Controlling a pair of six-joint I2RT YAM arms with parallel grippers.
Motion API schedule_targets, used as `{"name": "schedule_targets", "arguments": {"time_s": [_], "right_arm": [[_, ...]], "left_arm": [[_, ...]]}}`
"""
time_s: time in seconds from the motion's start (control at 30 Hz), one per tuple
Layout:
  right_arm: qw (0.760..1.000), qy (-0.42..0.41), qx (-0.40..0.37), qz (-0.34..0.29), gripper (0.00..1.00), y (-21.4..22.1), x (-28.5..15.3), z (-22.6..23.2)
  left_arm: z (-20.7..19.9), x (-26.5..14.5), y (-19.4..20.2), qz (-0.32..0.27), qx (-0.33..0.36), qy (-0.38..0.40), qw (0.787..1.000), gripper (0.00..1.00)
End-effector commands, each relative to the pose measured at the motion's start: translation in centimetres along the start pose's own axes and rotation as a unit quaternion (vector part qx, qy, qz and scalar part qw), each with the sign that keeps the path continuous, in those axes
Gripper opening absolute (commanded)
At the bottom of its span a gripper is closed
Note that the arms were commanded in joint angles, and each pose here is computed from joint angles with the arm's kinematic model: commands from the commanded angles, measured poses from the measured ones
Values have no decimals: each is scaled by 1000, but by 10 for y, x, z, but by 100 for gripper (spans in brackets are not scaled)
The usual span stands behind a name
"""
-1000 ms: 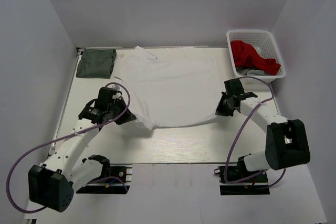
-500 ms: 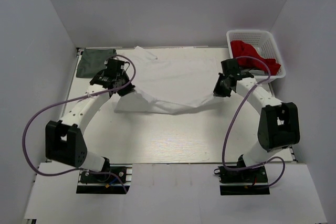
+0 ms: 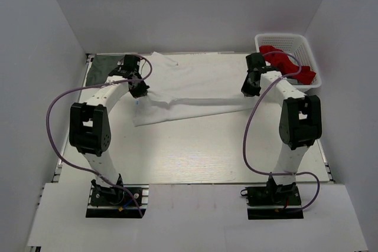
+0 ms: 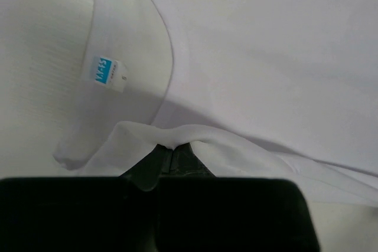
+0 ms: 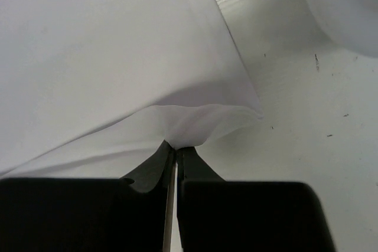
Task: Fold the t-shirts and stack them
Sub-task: Fold the flattened tshirt in 1/3 of the way
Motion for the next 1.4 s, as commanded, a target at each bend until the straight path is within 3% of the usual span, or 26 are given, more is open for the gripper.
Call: {"name": "schedule_targets", "arguments": {"time_s": [0.0, 0.13, 0.2, 0.27, 0.3, 0.37, 0.4, 0.53, 0.57, 0.6, 0.63, 0.67, 0.77, 1.0, 1.37], "right_arm": [[1000, 18, 7, -11, 0, -15, 10, 0], [999, -7, 9, -31, 3, -30, 23, 12], [999, -29, 4, -41, 14, -41, 28, 22], [998, -36, -6, -56, 37, -53, 36, 27], [997, -42, -8, -60, 46, -57, 39, 30], [996, -47, -12, -73, 51, -70, 43, 35], [996, -56, -15, -74, 56, -74, 41, 40], [993, -89, -40, -69, 64, -67, 27, 44], [993, -93, -52, -51, 64, -48, 30, 45], [988, -126, -47, -71, 66, -60, 18, 48], [988, -140, -57, -30, 71, -32, 27, 41], [985, -154, -61, -43, 72, -35, 12, 42], [980, -185, -74, -20, 90, -11, 5, 40], [975, -204, -85, -10, 90, 6, 17, 43], [982, -173, -64, 22, 90, 13, 42, 42]], "left_arm": [[2, 2, -23, -25, -8, 1, 1000, 0], [-1, 19, -33, -30, -8, 6, 1000, 0], [1, 33, -37, -24, -11, 0, 1000, 0], [3, 40, -50, -34, -19, 0, 999, 0], [0, 43, -52, -32, -13, 7, 999, 25], [-2, 52, -69, -44, -13, 9, 999, 91], [-2, 54, -81, -52, -8, 9, 999, 100], [-3, 45, -81, -37, -1, 11, 999, 100], [-6, 29, -86, -54, -2, 24, 998, 100], [-1, 29, -72, -42, -1, 25, 999, 100], [-1, 24, -68, -46, -1, 33, 998, 100], [-3, 18, -63, -46, 0, 49, 998, 100], [-6, -4, -43, -57, 9, 76, 995, 100], [-21, 1, 9, -29, 13, 184, 982, 100], [5, 46, 50, 45, 15, 124, 991, 100]]}}
Point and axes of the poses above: each gripper's point midway between its finger pads, its own x axis out along the fingers, its own z axis along the line the jaws close on, y = z × x, the point moved 4 cm from there along -x, back along the fingers, and after that the axes turned 9 degrees about x, right-handed, at the moved point
